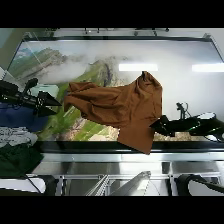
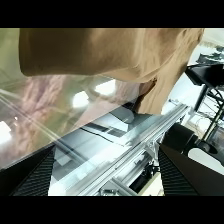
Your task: Fold the shirts.
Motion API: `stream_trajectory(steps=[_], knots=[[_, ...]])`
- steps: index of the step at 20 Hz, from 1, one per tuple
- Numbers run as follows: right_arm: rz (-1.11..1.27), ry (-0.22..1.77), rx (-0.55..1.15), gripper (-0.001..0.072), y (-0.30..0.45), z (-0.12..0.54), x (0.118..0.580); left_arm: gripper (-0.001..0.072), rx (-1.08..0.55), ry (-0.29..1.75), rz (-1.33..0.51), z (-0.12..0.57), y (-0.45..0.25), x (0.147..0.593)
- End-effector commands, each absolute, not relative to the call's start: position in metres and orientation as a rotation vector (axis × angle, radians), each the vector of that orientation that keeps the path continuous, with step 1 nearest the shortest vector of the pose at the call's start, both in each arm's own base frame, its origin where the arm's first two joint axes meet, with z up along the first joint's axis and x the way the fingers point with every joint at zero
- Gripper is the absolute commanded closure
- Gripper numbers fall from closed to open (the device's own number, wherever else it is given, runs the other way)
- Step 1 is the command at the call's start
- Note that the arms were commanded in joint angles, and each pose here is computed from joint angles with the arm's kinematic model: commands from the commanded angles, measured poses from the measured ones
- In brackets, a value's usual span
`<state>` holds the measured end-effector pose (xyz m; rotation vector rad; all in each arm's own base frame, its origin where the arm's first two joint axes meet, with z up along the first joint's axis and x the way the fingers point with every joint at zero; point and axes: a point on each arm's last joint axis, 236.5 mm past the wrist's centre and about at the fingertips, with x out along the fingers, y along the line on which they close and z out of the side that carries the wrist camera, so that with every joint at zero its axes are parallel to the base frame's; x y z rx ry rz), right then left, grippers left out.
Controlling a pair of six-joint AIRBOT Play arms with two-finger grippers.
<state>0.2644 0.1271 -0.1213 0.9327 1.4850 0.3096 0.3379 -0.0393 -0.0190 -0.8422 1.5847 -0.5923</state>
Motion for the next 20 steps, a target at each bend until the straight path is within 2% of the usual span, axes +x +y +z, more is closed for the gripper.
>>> stream_trajectory(steps=[1,2,6,9,12,17,18,19,20], knots=[[0.377,1.414,0.912,0.0595,0.164,-0.123,0.277,-0.0011,-0.874,1.609,-0.557,-0.035,-0.043,0.327],[0.401,1.397,0.919,0.0696,0.167,-0.119,0.280,-0.0011,-0.895,1.616,-0.549,-0.041,-0.046,0.323],[0.407,1.330,0.893,0.0696,0.158,-0.104,0.290,-0.0011,-0.987,1.562,-0.586,-0.057,-0.085,0.324],[0.417,1.297,0.884,0.0696,0.157,-0.095,0.294,0.0007,-0.924,1.520,-0.491,-0.085,-0.108,0.341],[0.423,1.281,0.879,0.0696,0.157,-0.090,0.296,0.0008,-0.823,1.501,-0.477,-0.098,-0.136,0.348],[0.443,1.229,0.859,0.0696,0.157,-0.073,0.300,0.0011,-0.809,1.535,-0.428,-0.128,-0.157,0.350],[0.448,1.215,0.854,0.0696,0.157,-0.068,0.302,0.0196,-0.811,1.538,-0.434,-0.130,-0.162,0.353],[0.454,1.199,0.848,0.0696,0.157,-0.063,0.303,0.0256,-0.805,1.542,-0.455,-0.129,-0.168,0.357],[0.460,1.185,0.842,0.0696,0.157,-0.059,0.304,0.0402,-0.790,1.551,-0.490,-0.126,-0.177,0.359]])
